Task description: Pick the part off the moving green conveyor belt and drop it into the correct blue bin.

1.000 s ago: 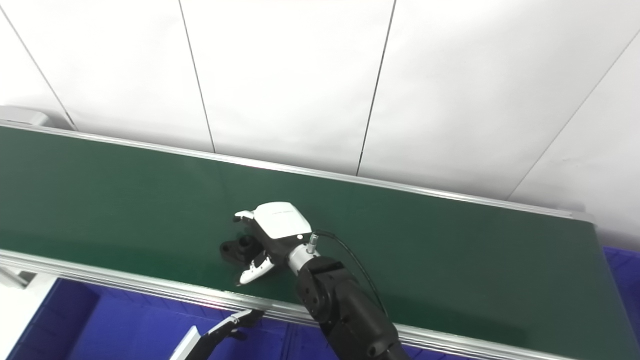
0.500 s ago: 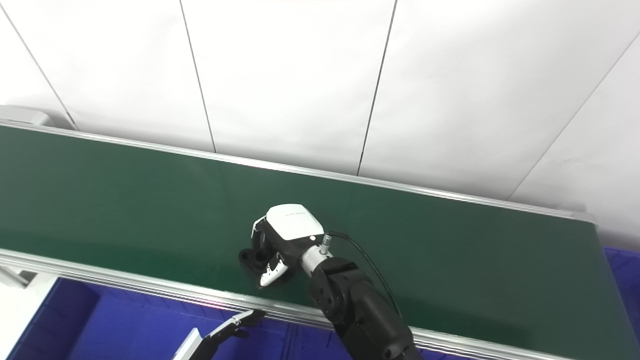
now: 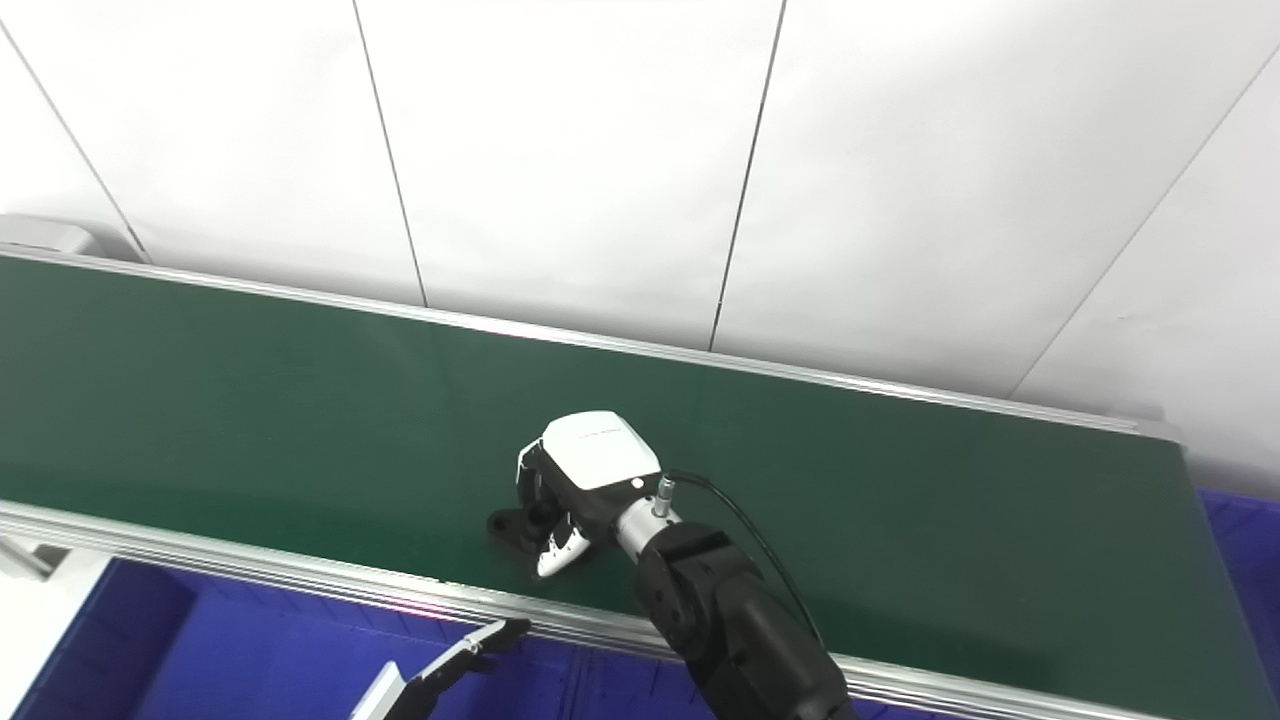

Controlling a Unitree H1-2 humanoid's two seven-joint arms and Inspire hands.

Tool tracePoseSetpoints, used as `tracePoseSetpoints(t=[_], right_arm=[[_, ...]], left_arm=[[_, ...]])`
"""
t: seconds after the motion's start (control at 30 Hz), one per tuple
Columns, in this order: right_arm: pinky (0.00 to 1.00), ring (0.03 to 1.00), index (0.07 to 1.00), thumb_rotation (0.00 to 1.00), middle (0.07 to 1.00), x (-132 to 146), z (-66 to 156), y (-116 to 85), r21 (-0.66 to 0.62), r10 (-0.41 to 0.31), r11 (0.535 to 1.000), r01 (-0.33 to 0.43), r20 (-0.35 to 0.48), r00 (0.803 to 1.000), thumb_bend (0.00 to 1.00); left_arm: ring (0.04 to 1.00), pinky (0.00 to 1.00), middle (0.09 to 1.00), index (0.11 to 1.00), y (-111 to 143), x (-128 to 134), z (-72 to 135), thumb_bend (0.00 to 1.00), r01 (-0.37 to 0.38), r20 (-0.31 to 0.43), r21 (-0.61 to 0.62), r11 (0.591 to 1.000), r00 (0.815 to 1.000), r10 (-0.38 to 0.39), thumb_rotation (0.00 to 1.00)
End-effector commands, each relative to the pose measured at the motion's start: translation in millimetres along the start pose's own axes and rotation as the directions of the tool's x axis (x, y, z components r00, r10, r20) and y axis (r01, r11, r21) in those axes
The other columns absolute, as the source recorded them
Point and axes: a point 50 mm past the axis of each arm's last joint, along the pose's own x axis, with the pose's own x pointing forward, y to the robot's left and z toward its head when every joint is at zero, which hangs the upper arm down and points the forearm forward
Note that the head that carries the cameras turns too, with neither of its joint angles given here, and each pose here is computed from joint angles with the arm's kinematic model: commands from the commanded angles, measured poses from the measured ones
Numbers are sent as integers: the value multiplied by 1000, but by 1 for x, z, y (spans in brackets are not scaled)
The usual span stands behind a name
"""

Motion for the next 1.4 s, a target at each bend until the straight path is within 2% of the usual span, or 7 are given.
tracePoseSetpoints(t=[0.0, 0.17, 0.43, 0.73, 0.93, 1.03, 1.37], right_arm=[[306, 387, 528, 0, 494, -7, 4, 10, 29, 18, 999, -19, 30, 999, 513], [275, 376, 536, 0, 484, -28, 8, -14, 137, -117, 984, 112, 33, 993, 511], [320, 383, 532, 0, 503, -84, 3, -69, 231, -321, 920, 315, -15, 947, 510], [305, 398, 514, 0, 528, -128, -4, -84, 296, -419, 858, 421, -73, 905, 509], [245, 448, 483, 0, 498, -164, -7, -73, 327, -456, 818, 473, -134, 880, 516], [251, 384, 524, 0, 497, -181, -6, -62, 346, -445, 811, 472, -159, 881, 509], [222, 446, 512, 0, 454, -252, 13, 16, 445, -264, 818, 365, -273, 925, 515]], left_arm=[[843, 778, 871, 877, 2, -1, 8, 848, -14, 48, -14, 1000, 999, 15, 633], [844, 779, 873, 880, 2, -2, 10, 838, -14, 54, -17, 1000, 998, 15, 637], [840, 766, 874, 880, 3, -4, 12, 826, -19, 60, -22, 1000, 998, 20, 637], [837, 755, 873, 877, 5, -7, 16, 828, -22, 63, -29, 999, 998, 24, 638], [835, 748, 874, 879, 7, -11, 20, 820, -23, 69, -39, 999, 997, 26, 638], [829, 739, 872, 879, 8, -13, 23, 822, -23, 74, -42, 999, 997, 26, 643], [814, 723, 865, 876, 23, -18, 33, 815, -34, 96, -43, 999, 995, 38, 659]])
